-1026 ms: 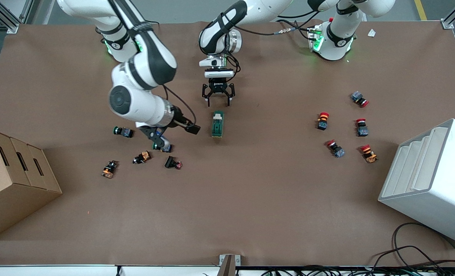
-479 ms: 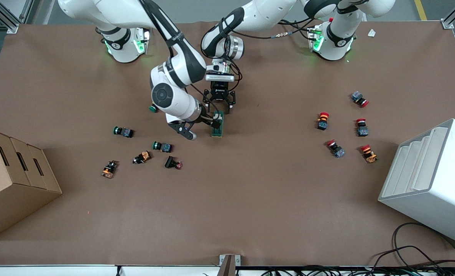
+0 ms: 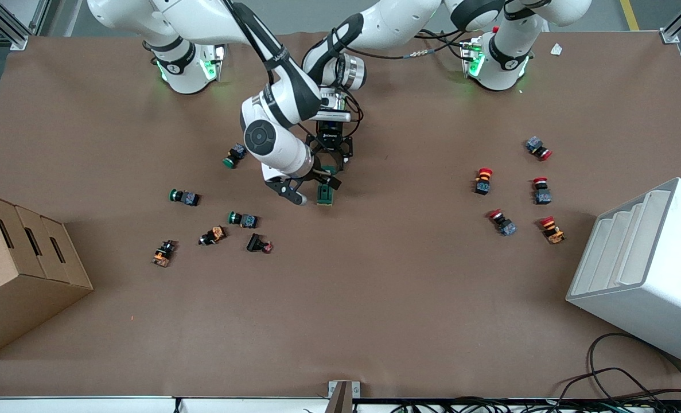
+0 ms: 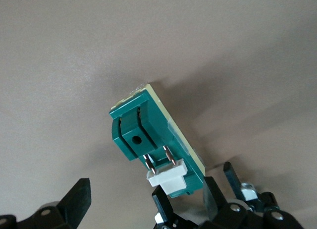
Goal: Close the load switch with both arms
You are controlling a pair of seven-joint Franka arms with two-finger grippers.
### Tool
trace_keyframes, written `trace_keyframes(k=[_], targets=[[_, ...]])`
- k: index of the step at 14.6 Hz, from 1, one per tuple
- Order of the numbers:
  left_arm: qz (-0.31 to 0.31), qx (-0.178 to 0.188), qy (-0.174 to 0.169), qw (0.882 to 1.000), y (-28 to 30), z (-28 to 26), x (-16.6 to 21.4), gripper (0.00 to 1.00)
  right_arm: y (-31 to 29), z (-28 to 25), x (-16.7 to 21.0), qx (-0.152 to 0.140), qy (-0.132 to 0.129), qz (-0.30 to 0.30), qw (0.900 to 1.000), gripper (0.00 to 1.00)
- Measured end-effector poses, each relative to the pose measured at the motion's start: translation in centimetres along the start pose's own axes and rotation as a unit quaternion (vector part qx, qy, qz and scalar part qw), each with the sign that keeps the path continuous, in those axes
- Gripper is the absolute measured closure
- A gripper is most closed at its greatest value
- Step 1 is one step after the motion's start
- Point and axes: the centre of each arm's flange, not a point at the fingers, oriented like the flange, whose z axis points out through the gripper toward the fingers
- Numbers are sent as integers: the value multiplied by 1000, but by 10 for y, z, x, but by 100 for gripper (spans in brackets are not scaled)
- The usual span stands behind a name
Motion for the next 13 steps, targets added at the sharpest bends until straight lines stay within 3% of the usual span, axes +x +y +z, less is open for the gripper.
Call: trace_keyframes(k=[5,13], targets=[[0,1,2,1000,1,0,-1,0,1,21,-9,-3,1,-2,1000,0],[0,1,2,1000,1,0,-1,0,-1,37,-13,15,8,12,1000,0]])
